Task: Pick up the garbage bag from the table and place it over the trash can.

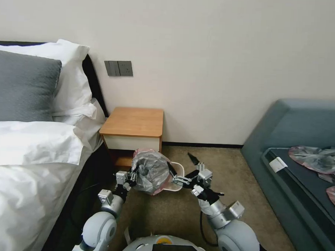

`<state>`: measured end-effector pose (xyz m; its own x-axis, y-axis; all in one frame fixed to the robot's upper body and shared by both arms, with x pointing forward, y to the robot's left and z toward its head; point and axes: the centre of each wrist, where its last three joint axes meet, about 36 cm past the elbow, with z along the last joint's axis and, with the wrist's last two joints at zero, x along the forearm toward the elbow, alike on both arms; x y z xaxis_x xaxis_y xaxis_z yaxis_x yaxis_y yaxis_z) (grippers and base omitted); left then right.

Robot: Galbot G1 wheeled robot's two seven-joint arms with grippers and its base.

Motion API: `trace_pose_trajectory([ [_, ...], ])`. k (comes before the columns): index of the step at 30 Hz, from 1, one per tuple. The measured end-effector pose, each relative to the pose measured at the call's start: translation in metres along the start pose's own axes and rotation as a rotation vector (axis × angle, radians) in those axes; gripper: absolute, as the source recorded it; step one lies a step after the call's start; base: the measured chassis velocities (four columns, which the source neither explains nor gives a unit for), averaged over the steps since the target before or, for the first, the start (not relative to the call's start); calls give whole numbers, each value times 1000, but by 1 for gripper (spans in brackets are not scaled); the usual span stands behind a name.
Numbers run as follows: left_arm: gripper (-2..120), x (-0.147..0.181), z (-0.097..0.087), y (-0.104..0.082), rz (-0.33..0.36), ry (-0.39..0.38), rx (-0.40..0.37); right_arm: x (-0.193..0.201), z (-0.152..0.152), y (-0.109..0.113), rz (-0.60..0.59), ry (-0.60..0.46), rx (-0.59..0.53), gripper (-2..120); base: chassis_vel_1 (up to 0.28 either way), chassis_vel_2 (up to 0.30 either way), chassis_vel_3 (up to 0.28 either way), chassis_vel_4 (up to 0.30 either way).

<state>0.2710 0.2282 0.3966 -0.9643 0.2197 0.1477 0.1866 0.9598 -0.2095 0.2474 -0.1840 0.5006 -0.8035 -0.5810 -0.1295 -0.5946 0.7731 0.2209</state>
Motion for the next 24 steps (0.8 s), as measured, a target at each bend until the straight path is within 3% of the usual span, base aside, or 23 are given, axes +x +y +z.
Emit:
trace_pose_trajectory([
  [3, 9, 1, 9, 4, 7, -34, 5, -3, -7, -2, -32, 89, -48, 100, 0, 0, 0, 0],
  [9, 9, 0, 15, 12, 45, -105, 24, -8, -9, -29, -80, 216, 1, 100, 0, 0, 0, 0],
  [15, 9, -2, 20, 23, 110, -161, 37, -18, -6, -56, -162, 253, 76, 100, 0, 0, 0, 0],
  [20, 9, -2, 23, 32, 176, -184, 35, -34, -21, -81, -216, 257, 136, 100, 0, 0, 0, 0],
  [24, 9, -3, 25, 37, 231, -209, 36, -45, -33, -97, -249, 279, 93, 100, 0, 0, 0, 0],
])
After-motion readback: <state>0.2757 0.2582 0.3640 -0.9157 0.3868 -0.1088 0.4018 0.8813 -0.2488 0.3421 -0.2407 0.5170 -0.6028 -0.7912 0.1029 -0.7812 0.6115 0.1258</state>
